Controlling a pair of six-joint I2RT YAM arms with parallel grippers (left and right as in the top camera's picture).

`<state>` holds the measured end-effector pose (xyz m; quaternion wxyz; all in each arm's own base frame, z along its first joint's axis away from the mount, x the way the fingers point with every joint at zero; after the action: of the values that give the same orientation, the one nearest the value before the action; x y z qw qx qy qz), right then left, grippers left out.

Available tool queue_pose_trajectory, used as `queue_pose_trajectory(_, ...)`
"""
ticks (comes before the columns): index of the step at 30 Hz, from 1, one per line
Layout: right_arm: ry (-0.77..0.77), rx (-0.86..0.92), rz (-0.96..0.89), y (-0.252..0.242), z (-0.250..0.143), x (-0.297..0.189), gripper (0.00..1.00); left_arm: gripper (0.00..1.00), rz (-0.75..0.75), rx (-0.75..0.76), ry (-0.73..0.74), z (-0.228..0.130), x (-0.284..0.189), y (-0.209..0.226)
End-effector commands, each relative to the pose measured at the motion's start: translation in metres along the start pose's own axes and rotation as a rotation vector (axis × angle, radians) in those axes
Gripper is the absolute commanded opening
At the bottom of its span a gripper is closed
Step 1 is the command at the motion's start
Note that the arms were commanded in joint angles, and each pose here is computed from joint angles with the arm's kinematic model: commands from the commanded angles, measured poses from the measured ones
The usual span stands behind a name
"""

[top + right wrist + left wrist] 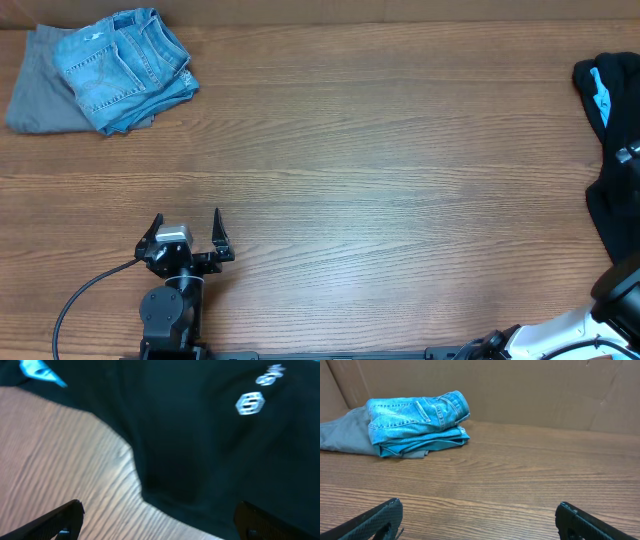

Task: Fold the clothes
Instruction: 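Reach the right gripper to the black polo shirt and grasp it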

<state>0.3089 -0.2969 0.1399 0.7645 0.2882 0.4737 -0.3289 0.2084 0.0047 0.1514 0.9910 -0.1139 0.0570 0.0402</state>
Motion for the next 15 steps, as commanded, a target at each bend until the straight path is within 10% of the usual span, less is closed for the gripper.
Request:
queue_pose_trajectory(1, -0.039, 0.027, -0.098, -0.014, 0.01, -0.003, 1.0, 1.0, -0.009, 0.019, 0.003, -0.001, 0.0, -0.001)
queue_pose_trajectory(15, 0.054, 0.108, -0.203, -0.03, -0.008, 0.033, 1.0, 1.0, -0.009, 0.019, 0.003, -0.001, 0.0, -0.001)
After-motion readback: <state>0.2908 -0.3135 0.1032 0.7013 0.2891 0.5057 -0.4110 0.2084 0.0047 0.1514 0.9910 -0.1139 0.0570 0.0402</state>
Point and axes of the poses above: each gripper's point midway between its finger pads, its own x axis out along the fingers, its own y axis along the line the jaws close on, z = x × y, the point moved 4 cm from there along -x, back along the fingers, and after that the axes turned 8 degrees about -x, right-handed, at the moved point
